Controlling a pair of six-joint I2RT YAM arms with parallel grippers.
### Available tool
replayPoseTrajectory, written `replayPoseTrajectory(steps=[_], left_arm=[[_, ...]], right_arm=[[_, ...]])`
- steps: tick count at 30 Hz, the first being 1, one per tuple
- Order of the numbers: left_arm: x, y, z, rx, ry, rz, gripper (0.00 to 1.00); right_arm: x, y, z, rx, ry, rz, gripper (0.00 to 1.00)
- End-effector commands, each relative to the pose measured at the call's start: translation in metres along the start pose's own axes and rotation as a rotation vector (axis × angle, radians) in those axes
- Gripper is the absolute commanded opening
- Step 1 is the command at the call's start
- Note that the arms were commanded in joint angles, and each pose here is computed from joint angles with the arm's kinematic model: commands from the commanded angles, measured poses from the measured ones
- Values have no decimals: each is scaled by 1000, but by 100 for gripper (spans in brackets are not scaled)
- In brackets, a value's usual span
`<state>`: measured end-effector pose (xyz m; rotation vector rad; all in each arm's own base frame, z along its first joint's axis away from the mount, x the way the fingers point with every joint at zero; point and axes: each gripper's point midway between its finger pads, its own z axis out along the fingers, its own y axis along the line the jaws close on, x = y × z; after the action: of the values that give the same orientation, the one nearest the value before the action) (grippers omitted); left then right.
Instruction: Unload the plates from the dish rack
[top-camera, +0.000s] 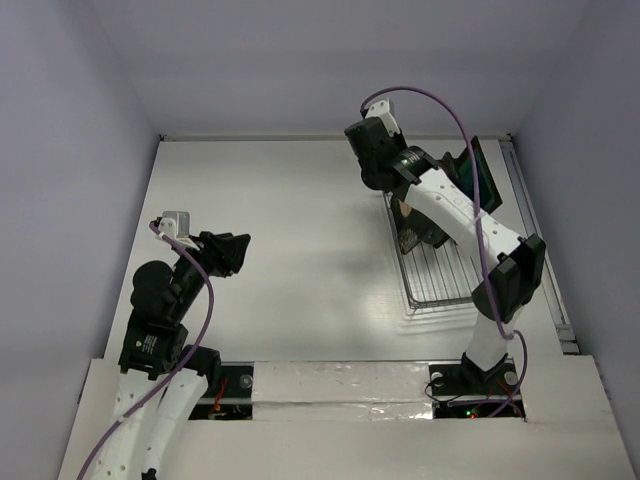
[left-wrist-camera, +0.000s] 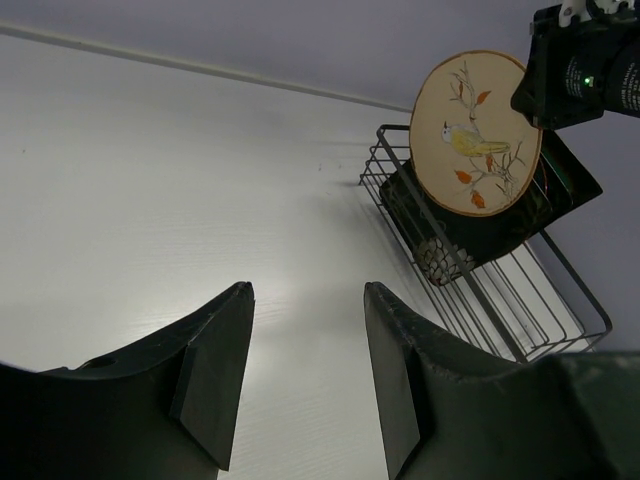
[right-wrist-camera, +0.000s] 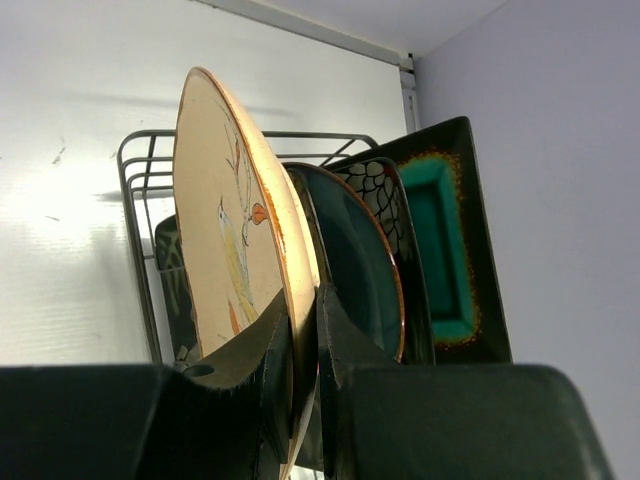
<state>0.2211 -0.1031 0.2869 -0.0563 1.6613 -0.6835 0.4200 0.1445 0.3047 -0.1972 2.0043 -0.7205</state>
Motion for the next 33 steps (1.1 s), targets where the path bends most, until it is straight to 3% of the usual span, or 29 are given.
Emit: replayPoseTrajectory(steps=[1, 3, 7, 11, 17, 21, 26, 33], left_arm=[[-11, -9, 1, 39, -37, 11, 45], [-11, -9, 1, 38, -35, 10, 45], [-13, -8, 0, 31, -45, 11, 45], [-16, -6, -1, 14, -53, 11, 44], [-22, 6, -4, -57, -82, 4, 43], [-23, 7, -4, -65, -83, 4, 43], [-21, 8, -4, -65, -79, 3, 43], [-21, 6, -4, -56, -80, 4, 43]], right_arm=[[-52, -57, -34, 109, -140, 218, 0], [-66, -88, -57, 117, -198, 308, 0], [-85, -88, -88, -45, -300, 440, 0], [-114, -20, -108, -449, -403, 582, 0], [-145, 99, -157, -989, -430, 718, 0], [-157, 174, -159, -1134, -354, 787, 0], [-167, 237, -153, -1235, -291, 879, 0], [-135, 320, -121, -1272, -78, 979, 0]])
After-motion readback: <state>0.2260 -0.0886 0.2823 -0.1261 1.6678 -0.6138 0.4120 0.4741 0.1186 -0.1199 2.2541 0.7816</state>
